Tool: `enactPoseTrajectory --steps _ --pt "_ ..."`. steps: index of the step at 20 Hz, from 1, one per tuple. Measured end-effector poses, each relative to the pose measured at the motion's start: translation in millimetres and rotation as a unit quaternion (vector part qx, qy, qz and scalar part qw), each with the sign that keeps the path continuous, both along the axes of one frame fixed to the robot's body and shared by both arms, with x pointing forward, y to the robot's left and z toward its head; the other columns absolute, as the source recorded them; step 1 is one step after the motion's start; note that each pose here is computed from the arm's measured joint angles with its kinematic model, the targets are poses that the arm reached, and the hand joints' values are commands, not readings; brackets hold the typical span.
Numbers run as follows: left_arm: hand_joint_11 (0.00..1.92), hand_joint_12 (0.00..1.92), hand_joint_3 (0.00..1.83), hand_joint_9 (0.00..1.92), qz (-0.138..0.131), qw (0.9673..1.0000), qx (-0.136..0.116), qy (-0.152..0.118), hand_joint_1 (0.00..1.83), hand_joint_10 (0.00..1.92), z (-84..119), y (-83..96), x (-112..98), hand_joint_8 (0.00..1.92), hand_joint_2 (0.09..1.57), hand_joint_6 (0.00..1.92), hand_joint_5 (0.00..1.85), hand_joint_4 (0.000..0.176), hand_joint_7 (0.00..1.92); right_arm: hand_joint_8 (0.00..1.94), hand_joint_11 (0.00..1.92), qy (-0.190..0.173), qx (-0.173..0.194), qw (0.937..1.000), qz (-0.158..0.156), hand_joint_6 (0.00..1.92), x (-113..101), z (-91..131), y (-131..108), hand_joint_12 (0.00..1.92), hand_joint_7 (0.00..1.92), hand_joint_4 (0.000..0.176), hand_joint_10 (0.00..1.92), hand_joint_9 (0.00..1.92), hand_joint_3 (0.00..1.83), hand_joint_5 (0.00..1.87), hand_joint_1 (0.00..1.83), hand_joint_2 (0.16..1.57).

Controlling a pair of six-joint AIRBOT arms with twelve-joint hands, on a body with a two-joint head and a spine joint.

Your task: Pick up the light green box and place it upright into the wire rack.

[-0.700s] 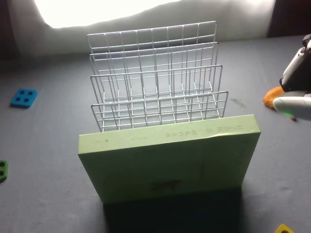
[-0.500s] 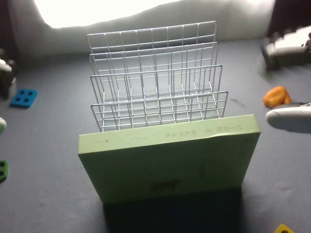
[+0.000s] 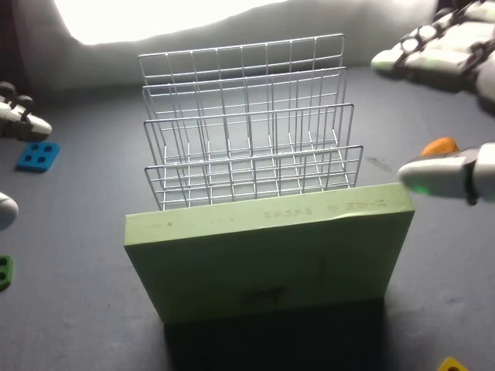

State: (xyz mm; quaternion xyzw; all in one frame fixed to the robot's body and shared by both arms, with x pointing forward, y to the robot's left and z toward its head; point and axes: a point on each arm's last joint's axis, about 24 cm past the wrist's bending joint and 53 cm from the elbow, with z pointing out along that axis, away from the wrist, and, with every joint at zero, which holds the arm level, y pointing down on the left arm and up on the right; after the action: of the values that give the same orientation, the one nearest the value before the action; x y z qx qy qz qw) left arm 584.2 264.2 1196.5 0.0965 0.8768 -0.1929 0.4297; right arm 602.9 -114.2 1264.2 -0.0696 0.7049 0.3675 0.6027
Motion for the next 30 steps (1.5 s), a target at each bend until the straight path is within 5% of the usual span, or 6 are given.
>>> enactPoseTrajectory --steps 6,10,14,22,26,30 --pt "0.00 0.29 0.00 0.18 0.005 1.0000 0.002 0.006 0.00 0.00 -3.5 4.4 -0.4 0.00 1.16 0.00 0.24 0.020 0.23 0.01 0.00 0.019 0.021 0.9982 0.053 0.01 -17.4 4.1 47.1 0.48 0.10 0.000 0.01 0.11 0.00 0.06 0.60 0.98" --pt "0.00 0.63 0.00 0.22 0.007 0.9998 0.011 0.015 0.00 0.01 -10.5 8.7 -1.9 0.01 1.14 0.01 0.24 0.031 0.27 0.00 0.00 0.063 0.029 0.9934 0.091 0.00 -38.2 -10.2 77.8 0.03 0.02 0.000 0.01 0.03 0.00 0.00 0.71 0.97" --pt "0.00 0.63 0.00 0.22 0.008 0.9998 0.011 0.014 0.00 0.01 -9.9 9.1 -1.3 0.01 1.14 0.01 0.24 0.030 0.27 0.00 0.00 0.080 0.050 0.9894 0.110 0.00 -48.1 -9.0 102.2 0.02 0.02 0.000 0.01 0.03 0.00 0.00 0.72 0.97" --pt "0.00 0.38 0.01 0.15 0.012 0.9998 0.010 0.015 0.00 0.00 -10.3 12.7 0.0 0.00 1.19 0.00 0.21 0.006 0.21 0.00 0.00 0.113 0.085 0.9893 0.036 0.00 -24.7 -13.5 110.1 0.32 0.05 0.000 0.01 0.06 0.00 0.00 0.72 0.95" --pt "0.00 0.59 0.00 0.18 0.013 0.9998 0.010 0.015 0.01 0.01 -10.3 12.7 0.0 0.00 1.18 0.00 0.24 0.014 0.24 0.01 0.00 0.136 0.059 0.9881 0.038 0.00 -28.7 -27.1 127.6 0.14 0.04 0.000 0.01 0.07 0.00 0.00 0.76 0.97" --pt "0.00 0.59 0.00 0.17 0.015 0.9997 0.009 0.015 0.00 0.00 -10.4 14.7 0.9 0.00 1.18 0.00 0.23 0.023 0.23 0.00 0.00 0.171 0.052 0.9837 0.014 0.00 -19.5 -34.1 142.3 0.34 0.08 0.000 0.00 0.08 0.00 0.03 0.73 0.96"
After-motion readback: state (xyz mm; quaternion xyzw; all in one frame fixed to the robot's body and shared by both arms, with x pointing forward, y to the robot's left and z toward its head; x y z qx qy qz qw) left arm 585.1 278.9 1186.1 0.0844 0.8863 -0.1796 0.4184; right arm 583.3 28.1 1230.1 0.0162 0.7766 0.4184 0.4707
